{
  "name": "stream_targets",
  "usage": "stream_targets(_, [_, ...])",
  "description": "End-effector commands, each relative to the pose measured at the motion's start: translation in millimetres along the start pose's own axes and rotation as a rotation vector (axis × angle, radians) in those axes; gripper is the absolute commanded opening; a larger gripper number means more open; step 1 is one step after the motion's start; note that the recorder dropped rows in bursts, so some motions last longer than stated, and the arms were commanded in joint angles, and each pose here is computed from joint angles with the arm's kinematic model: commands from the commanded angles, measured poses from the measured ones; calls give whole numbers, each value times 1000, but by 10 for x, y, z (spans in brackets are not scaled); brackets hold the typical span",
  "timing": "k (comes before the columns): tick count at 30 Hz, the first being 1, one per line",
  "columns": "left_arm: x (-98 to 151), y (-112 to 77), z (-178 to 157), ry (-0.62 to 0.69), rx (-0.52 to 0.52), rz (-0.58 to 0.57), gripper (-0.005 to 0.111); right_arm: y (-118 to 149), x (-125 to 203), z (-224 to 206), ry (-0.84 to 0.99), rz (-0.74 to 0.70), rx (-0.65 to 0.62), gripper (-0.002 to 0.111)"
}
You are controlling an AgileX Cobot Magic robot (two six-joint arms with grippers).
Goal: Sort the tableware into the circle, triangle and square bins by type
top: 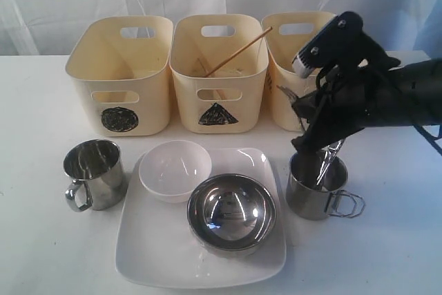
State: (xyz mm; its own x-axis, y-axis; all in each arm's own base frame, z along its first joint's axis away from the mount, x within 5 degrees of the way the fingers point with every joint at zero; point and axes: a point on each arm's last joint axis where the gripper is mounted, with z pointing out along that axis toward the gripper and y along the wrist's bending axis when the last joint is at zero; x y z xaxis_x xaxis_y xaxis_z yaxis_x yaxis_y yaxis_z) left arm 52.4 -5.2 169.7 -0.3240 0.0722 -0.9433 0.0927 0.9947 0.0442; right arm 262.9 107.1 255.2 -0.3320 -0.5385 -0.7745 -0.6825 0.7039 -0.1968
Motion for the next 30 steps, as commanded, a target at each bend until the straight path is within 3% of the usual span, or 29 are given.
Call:
stream_targets(1, [7,0,2,-4,-1,-8,0,-55,-117,-191,-86,51,96,0])
stream_targets(9, [7,0,2,-4,-1,-8,0,-67,-209,-324,-150,101,123,0])
stream_targets(16, [7,0,2,-4,-1,-8,0,-250,-464,-411,-267,226,233,0])
stream_targets(23, [7,0,2,-4,-1,-8,0,-369,-735,-195,-282,194,174,0])
stream_targets(30, [7,0,2,-4,-1,-8,0,-359,-865,259,-300,10,-1,0])
